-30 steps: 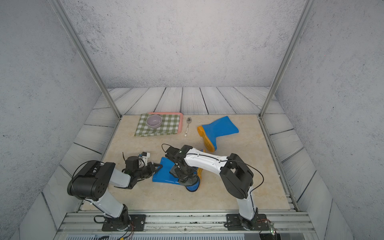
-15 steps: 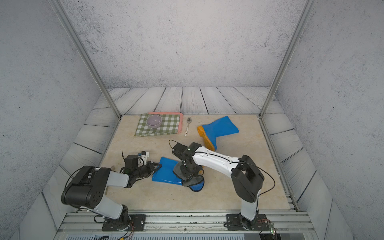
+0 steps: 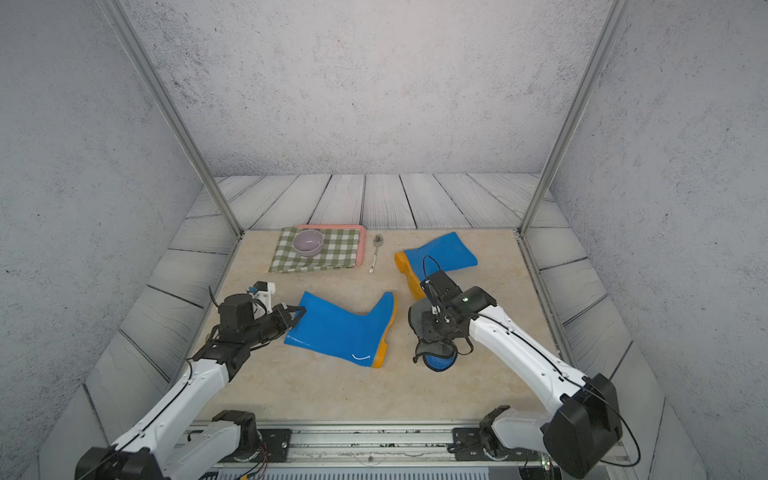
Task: Wipe the rubber boots with a cloth
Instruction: Adjust the rubber boot at the center of the board.
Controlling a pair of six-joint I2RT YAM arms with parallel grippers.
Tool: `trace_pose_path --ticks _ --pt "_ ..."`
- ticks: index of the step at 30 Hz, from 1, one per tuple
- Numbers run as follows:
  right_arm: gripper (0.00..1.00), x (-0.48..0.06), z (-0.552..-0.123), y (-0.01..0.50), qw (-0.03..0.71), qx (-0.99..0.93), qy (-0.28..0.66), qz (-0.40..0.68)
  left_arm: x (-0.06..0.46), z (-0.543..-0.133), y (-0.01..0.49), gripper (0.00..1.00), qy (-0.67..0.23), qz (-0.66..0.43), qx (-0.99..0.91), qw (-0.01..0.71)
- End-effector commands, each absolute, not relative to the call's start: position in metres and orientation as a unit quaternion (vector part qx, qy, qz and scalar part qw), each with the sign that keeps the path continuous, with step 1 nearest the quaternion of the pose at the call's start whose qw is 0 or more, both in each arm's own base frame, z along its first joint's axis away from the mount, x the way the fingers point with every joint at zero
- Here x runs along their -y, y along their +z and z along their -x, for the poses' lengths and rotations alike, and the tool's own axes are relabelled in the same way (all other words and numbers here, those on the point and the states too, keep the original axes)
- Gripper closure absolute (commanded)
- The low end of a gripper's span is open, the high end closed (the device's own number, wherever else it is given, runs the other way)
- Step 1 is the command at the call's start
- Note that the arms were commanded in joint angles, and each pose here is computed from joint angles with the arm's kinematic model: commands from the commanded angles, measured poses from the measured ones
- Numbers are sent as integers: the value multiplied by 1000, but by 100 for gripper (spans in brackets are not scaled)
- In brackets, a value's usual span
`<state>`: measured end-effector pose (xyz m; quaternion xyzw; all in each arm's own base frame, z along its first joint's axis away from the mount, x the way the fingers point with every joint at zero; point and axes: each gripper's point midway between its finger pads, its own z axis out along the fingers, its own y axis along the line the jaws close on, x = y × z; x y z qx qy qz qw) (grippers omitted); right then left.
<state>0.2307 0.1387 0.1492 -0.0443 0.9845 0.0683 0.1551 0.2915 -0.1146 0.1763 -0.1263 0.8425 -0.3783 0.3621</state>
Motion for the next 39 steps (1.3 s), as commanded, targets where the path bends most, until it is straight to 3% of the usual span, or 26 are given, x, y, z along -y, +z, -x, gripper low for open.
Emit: trace_pose_path --ticks 1,7,11,16,21,32,39 --pt "100 -125 -223 150 159 -984 75 39 96 -277 207 100 -316 108 -864 377" --pt "100 -106 -218 145 160 -982 94 21 100 -265 274 100 -317 56 -857 403" --pt "100 -98 -218 145 163 -980 110 8 114 -267 288 100 -339 41 -853 396" --pt "100 -98 -222 147 168 -978 120 4 157 -279 243 100 -352 25 -868 350" --pt "100 -96 -224 146 171 -977 125 -5 233 -288 202 100 -347 -39 -887 301" --pt "100 -84 -225 155 185 -975 119 -36 374 -310 146 100 -379 -109 -898 195" --pt "100 -78 -226 163 192 -974 112 -47 405 -301 114 100 -391 -123 -904 123"
